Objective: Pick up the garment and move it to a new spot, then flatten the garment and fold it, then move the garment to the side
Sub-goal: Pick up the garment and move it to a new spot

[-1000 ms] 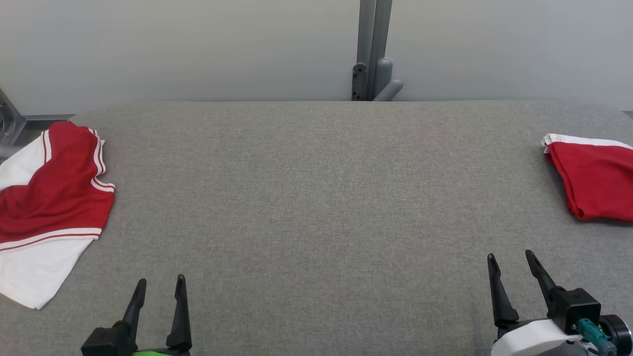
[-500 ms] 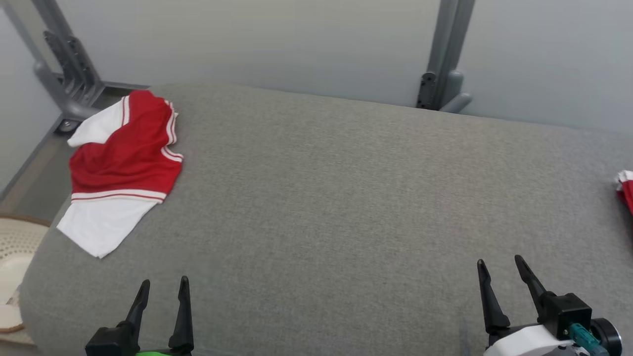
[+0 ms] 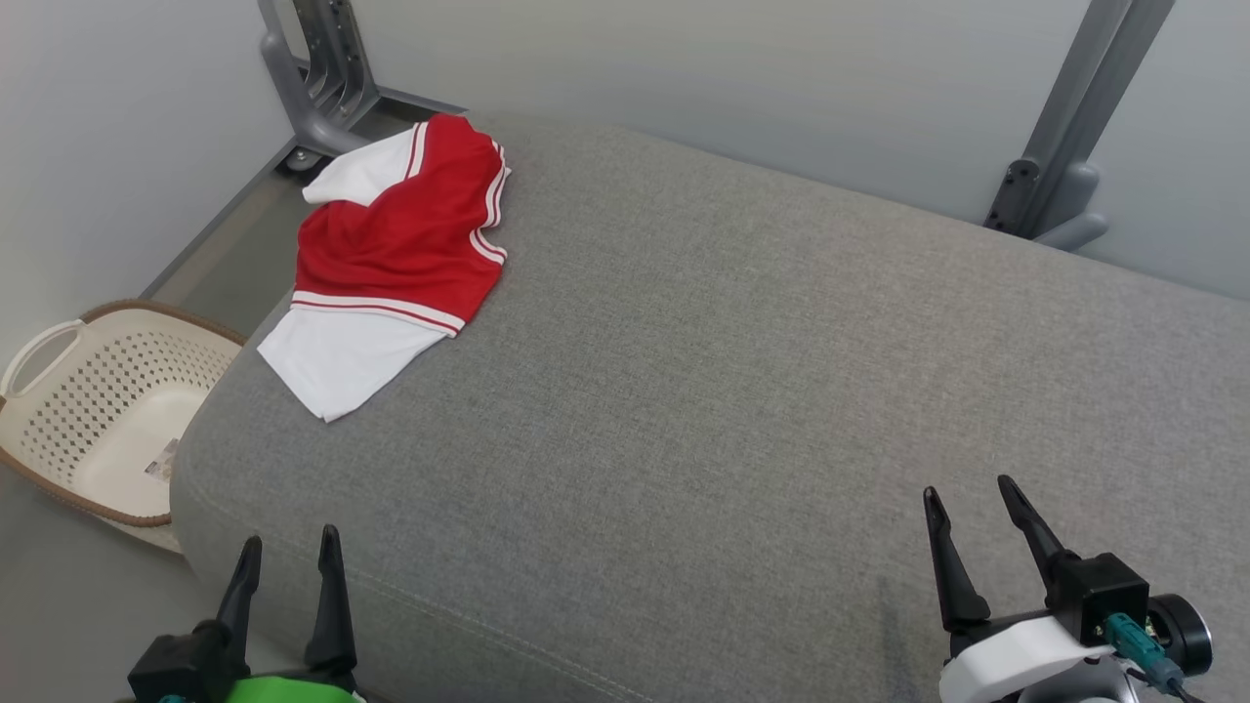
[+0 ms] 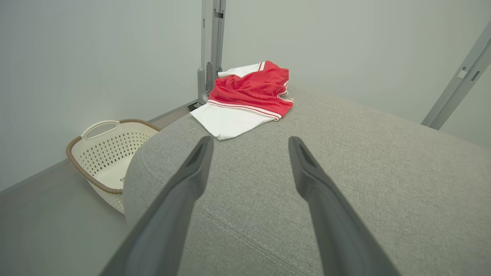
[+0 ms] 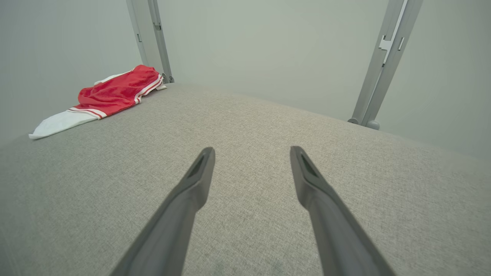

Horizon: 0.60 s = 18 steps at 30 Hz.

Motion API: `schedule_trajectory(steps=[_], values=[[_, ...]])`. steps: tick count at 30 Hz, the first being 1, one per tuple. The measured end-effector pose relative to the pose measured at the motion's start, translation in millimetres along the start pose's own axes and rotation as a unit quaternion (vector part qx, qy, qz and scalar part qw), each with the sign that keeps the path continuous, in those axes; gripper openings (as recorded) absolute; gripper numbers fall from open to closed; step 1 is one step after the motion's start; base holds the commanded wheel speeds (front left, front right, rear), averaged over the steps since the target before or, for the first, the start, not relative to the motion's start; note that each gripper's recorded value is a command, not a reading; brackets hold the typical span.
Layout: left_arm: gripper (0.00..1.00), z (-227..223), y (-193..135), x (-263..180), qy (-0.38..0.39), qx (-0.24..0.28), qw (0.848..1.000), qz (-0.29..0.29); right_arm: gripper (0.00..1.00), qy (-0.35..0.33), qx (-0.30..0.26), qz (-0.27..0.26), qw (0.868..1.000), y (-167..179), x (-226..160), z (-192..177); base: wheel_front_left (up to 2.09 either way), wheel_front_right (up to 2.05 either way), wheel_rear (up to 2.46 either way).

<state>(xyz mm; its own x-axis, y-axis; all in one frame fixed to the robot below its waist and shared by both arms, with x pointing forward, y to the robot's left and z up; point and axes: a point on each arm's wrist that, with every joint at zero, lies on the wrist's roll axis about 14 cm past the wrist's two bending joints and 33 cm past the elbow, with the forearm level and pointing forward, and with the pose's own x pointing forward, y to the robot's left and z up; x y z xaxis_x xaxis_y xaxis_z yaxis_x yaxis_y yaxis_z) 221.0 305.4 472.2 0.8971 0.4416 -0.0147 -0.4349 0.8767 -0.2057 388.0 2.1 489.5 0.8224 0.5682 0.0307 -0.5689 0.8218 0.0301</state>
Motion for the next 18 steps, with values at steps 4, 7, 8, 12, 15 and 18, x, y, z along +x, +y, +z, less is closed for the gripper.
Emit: schedule_trajectory(steps=[4,7,8,12,15,18], values=[[1.00,10,-2,16,-0.011,-0.001,1.000,0.002,1.00,0.001,-0.008,0.009,1.000,1,14,-4,0.00,0.00,0.00],[1.00,20,-9,36,-0.022,-0.002,1.000,-0.005,1.00,-0.006,-0.016,0.007,1.000,-6,27,-3,0.00,0.00,0.00],[1.00,23,-11,44,-0.026,-0.005,1.000,-0.006,1.00,-0.011,-0.020,0.005,1.000,-8,32,-2,0.00,0.00,0.00],[1.00,32,-20,85,-0.030,-0.011,0.999,-0.021,1.00,-0.030,-0.035,-0.011,0.999,-27,53,3,0.00,0.00,0.00],[1.00,39,-30,123,-0.031,-0.018,0.999,-0.037,1.00,-0.041,-0.046,-0.027,0.998,-44,66,1,0.00,0.00,0.00],[1.00,40,-36,163,-0.023,-0.024,0.998,-0.048,1.00,-0.050,-0.050,-0.045,0.996,-63,76,-3,0.00,0.00,0.00]])
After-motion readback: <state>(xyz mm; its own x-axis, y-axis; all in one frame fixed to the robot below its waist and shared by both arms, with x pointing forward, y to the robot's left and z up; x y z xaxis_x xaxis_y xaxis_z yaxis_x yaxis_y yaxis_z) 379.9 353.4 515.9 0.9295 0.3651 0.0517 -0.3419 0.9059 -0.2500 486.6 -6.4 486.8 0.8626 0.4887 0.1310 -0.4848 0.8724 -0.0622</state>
